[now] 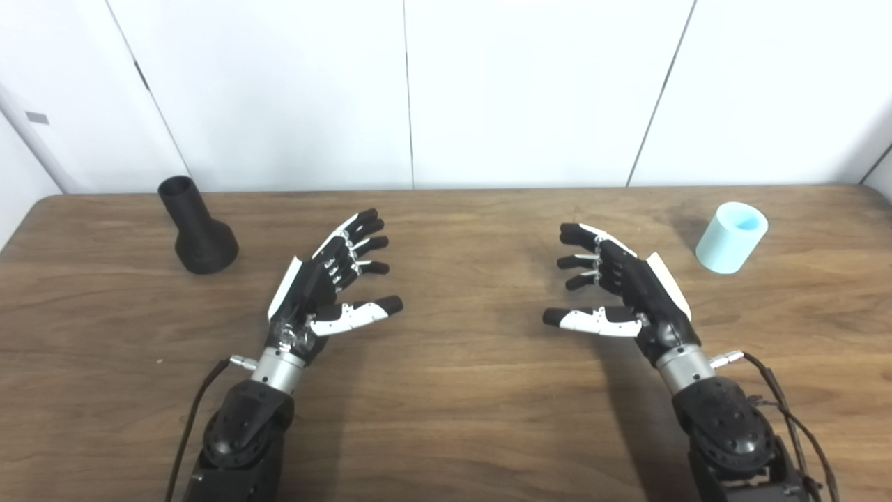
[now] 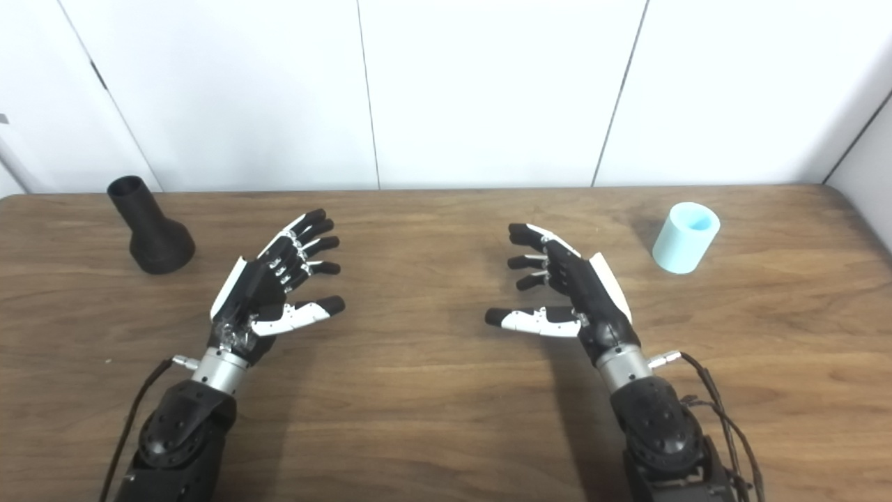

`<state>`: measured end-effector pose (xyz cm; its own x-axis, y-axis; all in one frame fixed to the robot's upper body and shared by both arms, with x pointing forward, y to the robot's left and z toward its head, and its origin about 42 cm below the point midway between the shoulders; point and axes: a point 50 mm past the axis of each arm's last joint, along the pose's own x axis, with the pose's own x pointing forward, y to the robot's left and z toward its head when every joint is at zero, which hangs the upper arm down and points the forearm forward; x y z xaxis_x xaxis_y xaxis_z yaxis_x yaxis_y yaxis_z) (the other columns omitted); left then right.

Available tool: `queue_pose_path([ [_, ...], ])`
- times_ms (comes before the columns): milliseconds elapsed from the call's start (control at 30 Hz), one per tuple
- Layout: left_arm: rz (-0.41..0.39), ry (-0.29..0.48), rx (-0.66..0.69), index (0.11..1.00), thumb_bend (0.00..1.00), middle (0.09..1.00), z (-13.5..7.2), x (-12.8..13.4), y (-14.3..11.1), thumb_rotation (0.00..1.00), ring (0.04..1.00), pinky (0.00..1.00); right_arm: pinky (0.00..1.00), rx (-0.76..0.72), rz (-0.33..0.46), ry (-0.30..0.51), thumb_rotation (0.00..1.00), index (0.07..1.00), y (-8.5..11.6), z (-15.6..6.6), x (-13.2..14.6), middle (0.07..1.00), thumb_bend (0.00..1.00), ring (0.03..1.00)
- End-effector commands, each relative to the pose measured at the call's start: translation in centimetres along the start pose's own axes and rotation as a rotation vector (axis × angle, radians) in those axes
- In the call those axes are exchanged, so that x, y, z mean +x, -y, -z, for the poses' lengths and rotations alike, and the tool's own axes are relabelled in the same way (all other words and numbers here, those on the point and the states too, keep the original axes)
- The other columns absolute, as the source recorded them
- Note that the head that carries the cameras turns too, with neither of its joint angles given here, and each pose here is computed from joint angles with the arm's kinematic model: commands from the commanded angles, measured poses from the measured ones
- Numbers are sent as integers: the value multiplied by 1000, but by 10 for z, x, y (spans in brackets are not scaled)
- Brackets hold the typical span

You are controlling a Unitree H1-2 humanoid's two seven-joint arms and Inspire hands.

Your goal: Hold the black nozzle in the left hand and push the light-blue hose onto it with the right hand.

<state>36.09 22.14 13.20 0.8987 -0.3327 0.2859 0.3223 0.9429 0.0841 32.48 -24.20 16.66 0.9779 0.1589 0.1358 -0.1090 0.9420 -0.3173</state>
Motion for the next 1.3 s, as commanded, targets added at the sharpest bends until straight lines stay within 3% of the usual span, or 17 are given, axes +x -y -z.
queue_pose_path([
  [0, -19, -76, -9, 901, 826, 900, 20, -22, -1, 99, 847, 703, 585, -10, 6, 80, 179, 820, 6, -18, 10, 835, 832, 731],
  [500, -20, -73, -20, 895, 816, 897, 23, -23, 5, 77, 838, 702, 579, -17, 0, 79, 158, 818, 10, -13, 6, 844, 824, 723],
  [667, -15, -92, -41, 894, 852, 901, 34, -23, 26, 96, 835, 694, 594, 7, -2, 82, 79, 831, 20, -4, -2, 856, 782, 740],
  [867, -16, -94, -41, 895, 844, 896, 37, -21, 38, 80, 833, 703, 601, -11, 5, 59, 3, 829, 23, -7, -6, 857, 753, 732],
  [1100, -119, -65, 20, 895, 818, 889, 24, -16, 27, 127, 800, 675, 588, 1, 1, 57, 0, 831, 22, -17, -9, 854, 729, 715],
  [1267, -202, 24, 153, 872, 820, 850, -3, -10, 9, 136, 786, 663, 609, 33, -1, 41, 0, 840, 20, -22, -9, 873, 704, 747],
])
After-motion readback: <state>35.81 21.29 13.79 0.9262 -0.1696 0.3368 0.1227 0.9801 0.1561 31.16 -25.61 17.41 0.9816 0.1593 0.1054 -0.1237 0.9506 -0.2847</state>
